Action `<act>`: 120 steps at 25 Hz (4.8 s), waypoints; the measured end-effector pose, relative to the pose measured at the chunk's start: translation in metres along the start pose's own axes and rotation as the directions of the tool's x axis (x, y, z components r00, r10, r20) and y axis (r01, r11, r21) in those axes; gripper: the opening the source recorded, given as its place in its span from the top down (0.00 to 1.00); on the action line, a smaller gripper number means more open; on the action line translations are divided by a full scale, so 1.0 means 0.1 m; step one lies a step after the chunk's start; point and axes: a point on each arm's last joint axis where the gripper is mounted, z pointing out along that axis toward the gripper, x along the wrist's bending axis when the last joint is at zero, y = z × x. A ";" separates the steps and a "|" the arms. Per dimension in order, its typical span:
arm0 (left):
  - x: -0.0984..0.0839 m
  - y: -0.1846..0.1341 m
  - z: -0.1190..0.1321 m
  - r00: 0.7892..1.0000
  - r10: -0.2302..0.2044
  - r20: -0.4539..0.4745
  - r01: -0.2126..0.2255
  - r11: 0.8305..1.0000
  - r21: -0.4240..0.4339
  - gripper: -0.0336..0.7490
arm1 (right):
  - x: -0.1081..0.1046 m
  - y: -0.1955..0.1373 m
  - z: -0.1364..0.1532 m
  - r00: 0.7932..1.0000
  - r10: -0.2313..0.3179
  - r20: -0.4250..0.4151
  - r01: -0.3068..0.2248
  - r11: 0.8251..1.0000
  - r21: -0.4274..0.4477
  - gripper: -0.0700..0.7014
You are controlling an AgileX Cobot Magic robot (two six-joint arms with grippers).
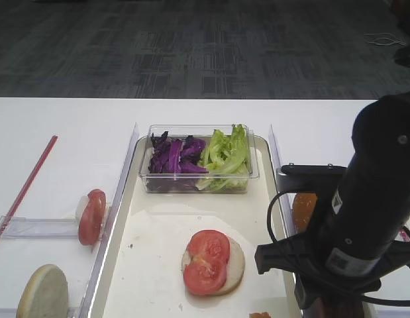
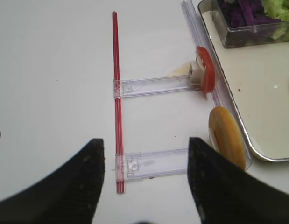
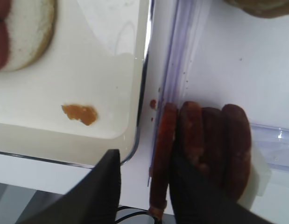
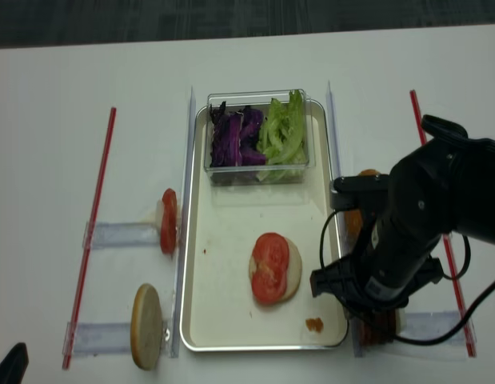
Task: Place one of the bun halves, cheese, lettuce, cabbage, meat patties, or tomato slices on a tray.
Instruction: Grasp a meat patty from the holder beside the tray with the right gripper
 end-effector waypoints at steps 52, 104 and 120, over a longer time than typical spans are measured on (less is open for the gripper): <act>0.02 0.00 0.00 0.999 -0.036 -0.023 0.036 0.999 0.000 0.43 | -0.02 -0.03 0.00 1.000 0.014 0.020 -0.015 0.999 0.037 0.81; 0.02 0.00 0.00 0.999 -0.038 -0.023 0.038 0.999 0.000 0.43 | -0.02 -0.18 -0.36 0.999 0.006 -0.046 -0.008 0.999 -0.048 0.82; 0.02 0.00 0.00 0.999 -0.038 -0.023 0.038 0.999 0.000 0.43 | 0.02 -0.19 -0.48 0.993 -0.004 -0.121 -0.011 0.992 -0.128 0.82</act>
